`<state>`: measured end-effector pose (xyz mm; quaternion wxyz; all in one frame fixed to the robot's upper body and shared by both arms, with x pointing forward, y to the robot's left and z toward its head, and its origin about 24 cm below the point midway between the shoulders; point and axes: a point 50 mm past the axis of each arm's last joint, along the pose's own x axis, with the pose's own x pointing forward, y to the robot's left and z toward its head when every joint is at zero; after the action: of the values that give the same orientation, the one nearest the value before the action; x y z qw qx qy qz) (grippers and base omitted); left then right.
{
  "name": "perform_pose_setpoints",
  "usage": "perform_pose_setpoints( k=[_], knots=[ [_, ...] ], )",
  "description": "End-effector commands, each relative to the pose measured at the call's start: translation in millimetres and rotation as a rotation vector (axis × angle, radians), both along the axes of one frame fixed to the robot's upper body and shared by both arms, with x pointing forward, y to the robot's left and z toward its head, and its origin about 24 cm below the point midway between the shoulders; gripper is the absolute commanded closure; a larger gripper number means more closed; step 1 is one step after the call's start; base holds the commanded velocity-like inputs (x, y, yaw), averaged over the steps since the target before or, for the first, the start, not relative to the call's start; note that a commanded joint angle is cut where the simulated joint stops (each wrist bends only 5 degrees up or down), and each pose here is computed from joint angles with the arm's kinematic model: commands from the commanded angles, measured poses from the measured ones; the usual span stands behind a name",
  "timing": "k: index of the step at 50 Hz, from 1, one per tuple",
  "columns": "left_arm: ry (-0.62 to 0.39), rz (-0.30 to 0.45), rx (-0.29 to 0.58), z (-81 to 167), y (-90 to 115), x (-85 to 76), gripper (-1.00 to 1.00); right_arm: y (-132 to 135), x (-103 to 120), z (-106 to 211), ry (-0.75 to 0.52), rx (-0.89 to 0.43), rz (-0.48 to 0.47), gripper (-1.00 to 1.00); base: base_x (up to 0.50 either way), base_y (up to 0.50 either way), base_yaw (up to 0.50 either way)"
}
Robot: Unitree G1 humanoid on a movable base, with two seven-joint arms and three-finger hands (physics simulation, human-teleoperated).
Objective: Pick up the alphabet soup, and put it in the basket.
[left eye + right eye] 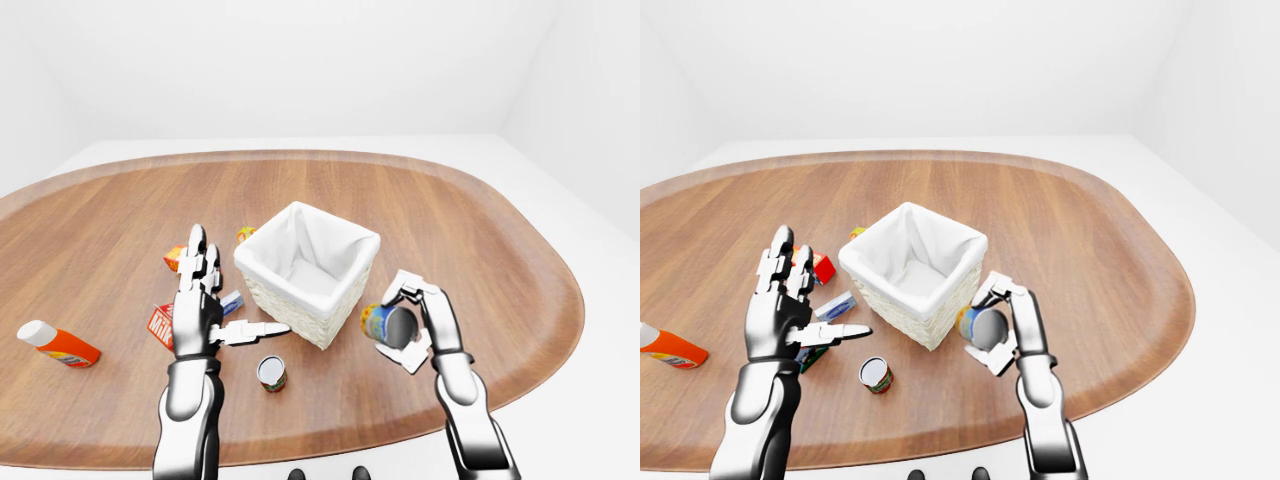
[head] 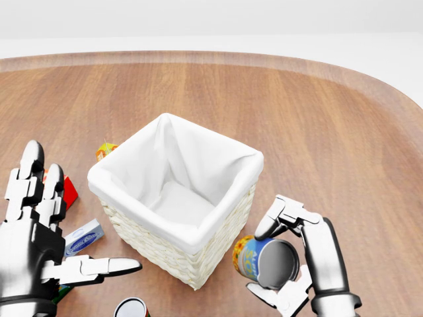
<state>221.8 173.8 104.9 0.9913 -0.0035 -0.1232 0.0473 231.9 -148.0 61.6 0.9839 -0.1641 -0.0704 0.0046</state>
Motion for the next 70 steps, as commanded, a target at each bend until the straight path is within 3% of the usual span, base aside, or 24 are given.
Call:
perform_pose_setpoints(
  k=[1,20,36,70],
  knots=[
    [0.001,0.0,0.001,-1,0,0.6,-1.0,-1,0,18,-0.083,0.058,-0.025,1.0,0.0,0.0,0.0],
    [0.003,-0.001,0.007,0,-2,-0.2,-1.0,-1,-4,60,-0.267,0.097,-0.004,1.0,0.0,0.0,0.0],
    [0.007,-0.003,0.011,-3,-3,2.0,-1.0,10,3,80,-0.328,0.077,0.029,1.0,0.0,0.0,0.0],
    [0.005,-0.002,0.016,-3,-3,1.6,-1.0,41,54,115,-0.357,0.019,0.082,1.0,0.0,0.0,0.0]
  ],
)
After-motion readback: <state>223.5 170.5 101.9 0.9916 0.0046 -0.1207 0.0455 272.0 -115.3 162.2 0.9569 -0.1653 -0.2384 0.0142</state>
